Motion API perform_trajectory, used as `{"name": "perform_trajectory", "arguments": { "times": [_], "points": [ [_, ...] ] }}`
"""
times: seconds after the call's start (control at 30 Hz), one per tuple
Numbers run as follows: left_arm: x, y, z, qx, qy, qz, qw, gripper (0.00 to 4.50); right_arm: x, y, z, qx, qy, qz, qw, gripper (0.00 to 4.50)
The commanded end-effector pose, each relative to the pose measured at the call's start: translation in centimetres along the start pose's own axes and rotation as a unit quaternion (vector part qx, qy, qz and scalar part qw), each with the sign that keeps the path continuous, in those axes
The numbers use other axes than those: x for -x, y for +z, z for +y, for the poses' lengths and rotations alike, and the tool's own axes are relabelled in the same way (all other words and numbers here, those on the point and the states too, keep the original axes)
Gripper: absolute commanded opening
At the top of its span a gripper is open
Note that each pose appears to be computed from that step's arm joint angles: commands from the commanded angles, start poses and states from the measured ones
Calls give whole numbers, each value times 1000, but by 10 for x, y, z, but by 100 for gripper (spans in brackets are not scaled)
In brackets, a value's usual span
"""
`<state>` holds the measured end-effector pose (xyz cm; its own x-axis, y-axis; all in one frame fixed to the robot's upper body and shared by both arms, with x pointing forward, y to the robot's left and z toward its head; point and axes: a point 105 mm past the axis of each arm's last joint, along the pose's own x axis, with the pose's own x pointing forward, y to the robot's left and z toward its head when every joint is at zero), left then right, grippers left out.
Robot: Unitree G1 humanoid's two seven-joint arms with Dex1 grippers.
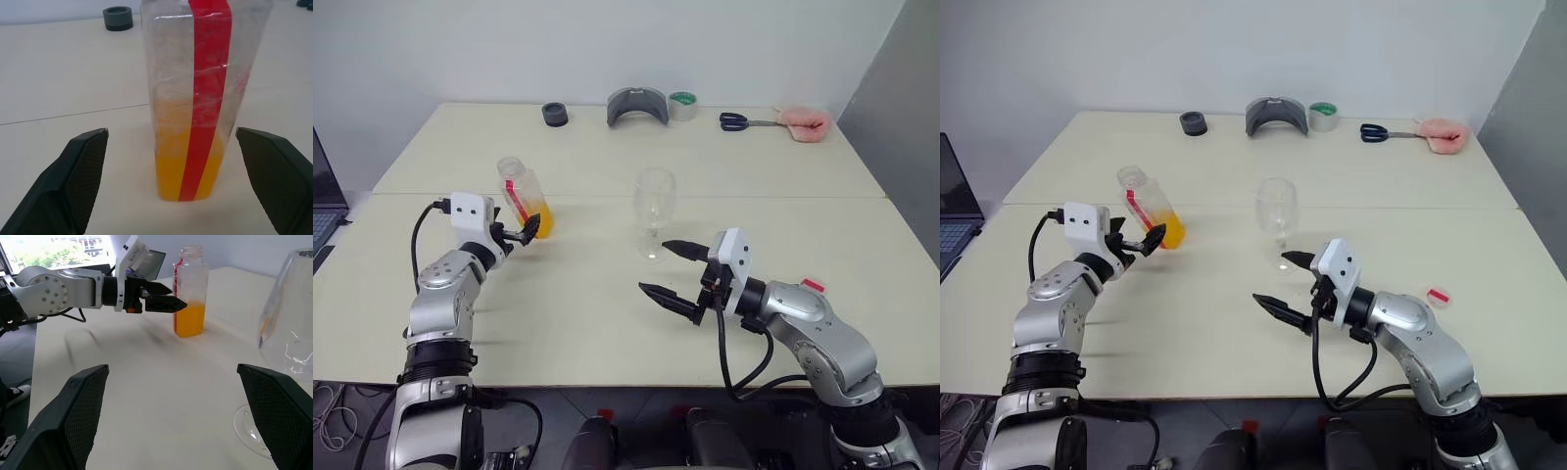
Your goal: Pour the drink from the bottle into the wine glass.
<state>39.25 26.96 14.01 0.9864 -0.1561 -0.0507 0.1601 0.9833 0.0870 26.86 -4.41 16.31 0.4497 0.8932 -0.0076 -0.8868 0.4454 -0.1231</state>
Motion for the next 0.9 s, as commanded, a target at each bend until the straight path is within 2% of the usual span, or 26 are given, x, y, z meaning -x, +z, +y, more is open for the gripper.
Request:
{"name": "perform_trajectory", "arguments": {
  "times": [0.03, 0.2, 0.3, 0.53, 0.6, 0.77, 0.9],
  "points": [
    [-8, 19, 5, -20, 1, -28, 999, 450, -1, 11, 1, 17, 4, -16, 1000, 447],
    [-21, 26, 7, 1, -2, -36, 999, 450, -1, 11, 1, 18, 3, -15, 1000, 447],
    [-25, 23, 6, 4, -8, -31, 999, 388, -2, 11, 1, 19, 2, -16, 1000, 450],
    [-27, 23, -6, -6, -36, -38, 999, 185, 0, 11, 1, 22, -3, -16, 1000, 450],
    [-27, 25, -10, -19, -41, -42, 998, 176, 2, 12, 1, 24, -5, -17, 1000, 450],
    [-22, 68, -56, -97, -102, -116, 983, 176, 11, 23, -13, 24, -56, -34, 998, 450],
    [-15, 96, -93, -196, -153, -165, 954, 176, 20, 30, -24, 25, -91, -40, 995, 450]
  ]
}}
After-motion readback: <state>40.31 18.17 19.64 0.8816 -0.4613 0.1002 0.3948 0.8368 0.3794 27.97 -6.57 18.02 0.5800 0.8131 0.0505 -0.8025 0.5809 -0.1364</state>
